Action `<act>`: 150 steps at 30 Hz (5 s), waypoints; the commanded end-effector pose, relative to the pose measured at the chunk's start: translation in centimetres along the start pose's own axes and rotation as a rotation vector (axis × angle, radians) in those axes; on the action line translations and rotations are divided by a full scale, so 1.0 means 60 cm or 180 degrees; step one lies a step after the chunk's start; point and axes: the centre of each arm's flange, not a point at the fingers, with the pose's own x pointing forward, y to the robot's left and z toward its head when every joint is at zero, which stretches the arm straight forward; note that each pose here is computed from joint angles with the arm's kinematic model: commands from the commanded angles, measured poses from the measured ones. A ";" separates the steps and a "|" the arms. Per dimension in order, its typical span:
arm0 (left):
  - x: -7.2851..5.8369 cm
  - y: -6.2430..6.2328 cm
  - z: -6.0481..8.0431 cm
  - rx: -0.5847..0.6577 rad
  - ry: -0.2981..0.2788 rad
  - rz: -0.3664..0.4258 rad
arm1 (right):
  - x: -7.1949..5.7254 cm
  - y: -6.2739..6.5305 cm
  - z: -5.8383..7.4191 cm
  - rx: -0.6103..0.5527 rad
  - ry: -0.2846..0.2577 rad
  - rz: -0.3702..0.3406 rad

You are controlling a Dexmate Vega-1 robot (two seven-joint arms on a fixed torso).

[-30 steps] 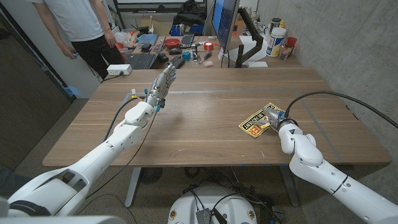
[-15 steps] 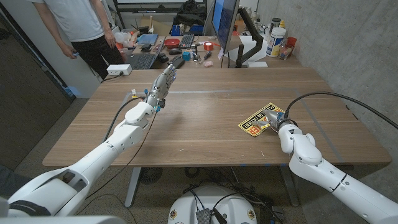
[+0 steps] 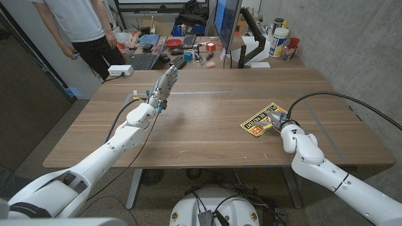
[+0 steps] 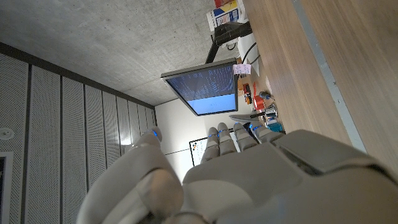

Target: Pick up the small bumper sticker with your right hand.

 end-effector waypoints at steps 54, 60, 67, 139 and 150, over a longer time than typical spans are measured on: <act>0.001 -0.021 -0.004 -0.0040 -0.0009 -0.0036 | -0.027 -0.010 -0.017 0.0208 -0.0022 -0.0688; 0.001 -0.022 -0.004 -0.0043 -0.0006 -0.0036 | -0.031 -0.015 -0.020 0.0228 -0.0058 -0.0785; 0.002 -0.022 -0.002 -0.0037 -0.0010 -0.0035 | -0.032 -0.022 -0.023 0.0235 -0.0071 -0.0828; 0.006 -0.022 0.001 -0.0051 -0.0034 -0.0078 | -0.093 -0.122 -0.005 0.0239 -0.0312 -0.1353; 0.001 -0.018 0.005 -0.0039 -0.0044 -0.0068 | -0.098 -0.143 -0.003 0.0257 -0.0370 -0.1399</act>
